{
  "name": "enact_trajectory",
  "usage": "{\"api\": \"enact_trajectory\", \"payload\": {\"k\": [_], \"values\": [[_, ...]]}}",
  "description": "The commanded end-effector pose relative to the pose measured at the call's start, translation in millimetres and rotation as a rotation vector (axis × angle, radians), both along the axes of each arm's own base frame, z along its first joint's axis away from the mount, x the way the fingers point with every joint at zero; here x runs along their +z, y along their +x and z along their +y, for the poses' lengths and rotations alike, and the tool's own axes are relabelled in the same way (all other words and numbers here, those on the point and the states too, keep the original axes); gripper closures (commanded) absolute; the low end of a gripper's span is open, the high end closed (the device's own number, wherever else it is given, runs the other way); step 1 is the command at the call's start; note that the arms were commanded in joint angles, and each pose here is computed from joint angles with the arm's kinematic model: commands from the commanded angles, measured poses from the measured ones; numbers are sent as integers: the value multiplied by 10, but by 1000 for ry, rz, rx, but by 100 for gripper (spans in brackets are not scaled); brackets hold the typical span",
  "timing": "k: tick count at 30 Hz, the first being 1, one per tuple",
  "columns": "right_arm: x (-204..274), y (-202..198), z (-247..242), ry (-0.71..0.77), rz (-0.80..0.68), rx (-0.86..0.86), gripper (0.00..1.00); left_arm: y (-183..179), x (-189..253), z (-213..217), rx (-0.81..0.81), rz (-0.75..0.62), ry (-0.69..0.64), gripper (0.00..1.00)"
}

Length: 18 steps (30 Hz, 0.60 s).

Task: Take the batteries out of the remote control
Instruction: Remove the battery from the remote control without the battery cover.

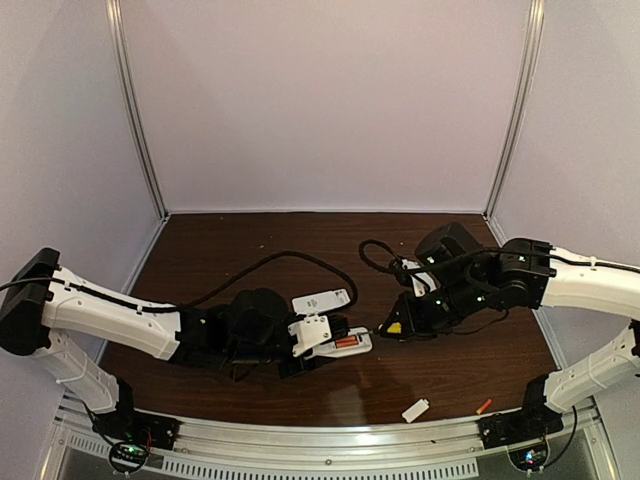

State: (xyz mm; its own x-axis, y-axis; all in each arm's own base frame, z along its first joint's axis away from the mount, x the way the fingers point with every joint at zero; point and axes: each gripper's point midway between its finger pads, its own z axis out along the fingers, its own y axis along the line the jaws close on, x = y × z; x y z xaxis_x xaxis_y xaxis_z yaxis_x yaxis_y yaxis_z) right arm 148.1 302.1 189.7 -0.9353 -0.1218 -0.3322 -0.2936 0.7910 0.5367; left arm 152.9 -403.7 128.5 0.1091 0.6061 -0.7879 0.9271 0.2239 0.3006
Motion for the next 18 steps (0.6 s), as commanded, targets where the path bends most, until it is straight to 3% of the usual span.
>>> {"api": "enact_trajectory", "payload": {"k": [1,18], "values": [[8,-18,9,-26,-11,23,100,14,263,-171,-22,-37,-87,100],[-310,-142,-47,-72,42,46,100,-132,-63,-225,-65,32,-63,100]]}}
